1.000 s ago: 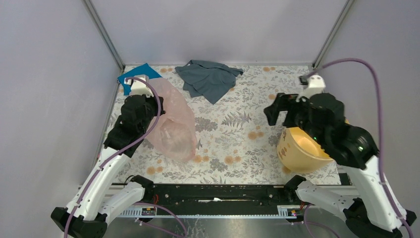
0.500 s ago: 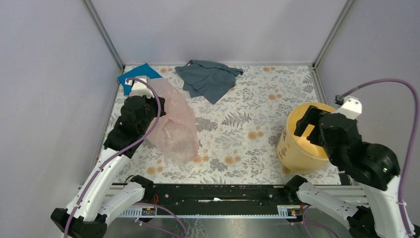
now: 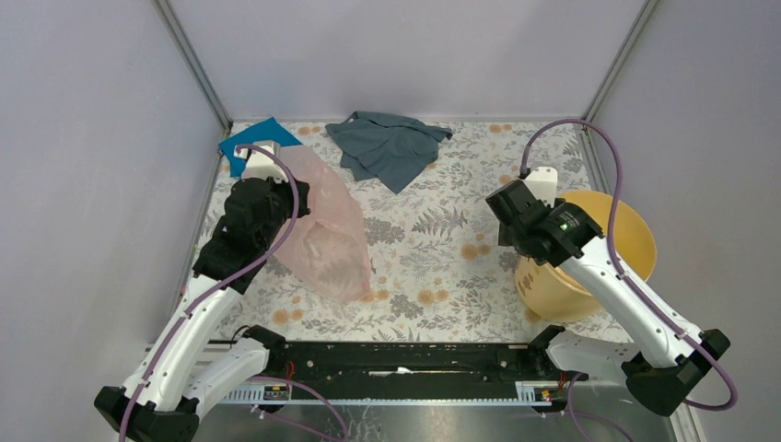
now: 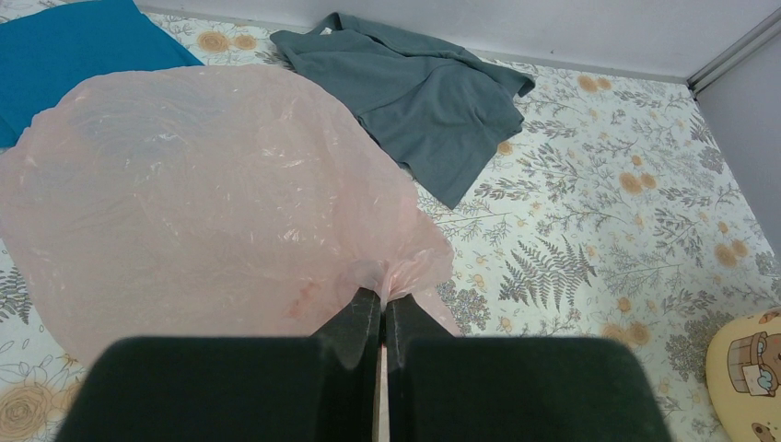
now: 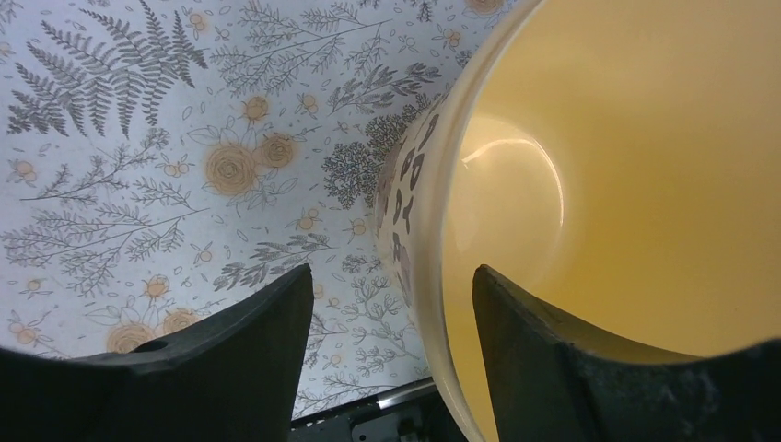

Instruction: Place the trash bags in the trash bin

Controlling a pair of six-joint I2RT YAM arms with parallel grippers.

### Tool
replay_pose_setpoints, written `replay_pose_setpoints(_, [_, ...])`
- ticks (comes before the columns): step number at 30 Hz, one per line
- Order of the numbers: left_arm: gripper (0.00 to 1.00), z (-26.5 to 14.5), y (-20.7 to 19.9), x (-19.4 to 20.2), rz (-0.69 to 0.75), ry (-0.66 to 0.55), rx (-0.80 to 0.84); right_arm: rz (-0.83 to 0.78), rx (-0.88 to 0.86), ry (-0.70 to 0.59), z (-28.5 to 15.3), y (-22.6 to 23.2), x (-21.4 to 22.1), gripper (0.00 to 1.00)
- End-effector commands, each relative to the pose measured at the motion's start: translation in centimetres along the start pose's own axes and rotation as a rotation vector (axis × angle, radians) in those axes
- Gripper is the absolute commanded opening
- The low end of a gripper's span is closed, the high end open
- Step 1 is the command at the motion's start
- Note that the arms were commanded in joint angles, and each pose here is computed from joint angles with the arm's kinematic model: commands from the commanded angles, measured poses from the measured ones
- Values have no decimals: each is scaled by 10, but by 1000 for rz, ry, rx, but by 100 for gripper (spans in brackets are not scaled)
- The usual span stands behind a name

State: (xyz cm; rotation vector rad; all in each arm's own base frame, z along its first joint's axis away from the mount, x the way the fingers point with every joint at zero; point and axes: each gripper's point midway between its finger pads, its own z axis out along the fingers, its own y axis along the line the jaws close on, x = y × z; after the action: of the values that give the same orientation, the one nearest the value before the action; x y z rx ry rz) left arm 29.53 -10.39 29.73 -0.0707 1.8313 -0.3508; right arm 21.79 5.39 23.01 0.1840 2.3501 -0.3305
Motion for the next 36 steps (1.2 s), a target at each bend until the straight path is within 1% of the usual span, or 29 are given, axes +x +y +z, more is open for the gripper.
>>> replay_pose_setpoints(1, [0,0,-6,-12,-15,-49,31,9,-7,-18,9,6,3,70])
replay_pose_setpoints(2, [0,0,-6,-12,-15,-48,32,3,-4,-10,11,7,5,69])
replay_pose_setpoints(6, [0,2,-7,-10,-16,-41,37,-19,7,4,19,9,13,57])
replay_pose_setpoints(8, [0,2,-8,-9,-15,-37,38,-18,-16,-1,21,13,14,52])
replay_pose_setpoints(11, [0,3,-7,-8,-14,-34,35,-29,-106,-11,20,29,12,43])
replay_pose_setpoints(12, [0,3,-7,-8,-14,-34,35,-38,-139,-13,19,35,10,39])
replay_pose_setpoints(13, [0,3,-7,-9,-14,-34,36,-46,-169,-18,18,41,8,33])
replay_pose_setpoints(18, [0,5,-7,-6,-15,-26,36,-60,-316,-43,11,73,-8,15])
replay_pose_setpoints(23, [0,7,-9,-4,-16,-18,41,-70,-475,-22,5,115,-16,2])
replay_pose_setpoints(25, [0,8,-8,-3,-16,-13,40,-86,-513,-8,5,130,-17,0])
replay_pose_setpoints(32, [0,11,-6,-2,-15,-8,28,-162,-612,-2,-8,188,-9,0])
replay_pose_setpoints(36, [0,11,-5,-3,-16,-12,23,-193,-634,1,-13,206,-2,0])
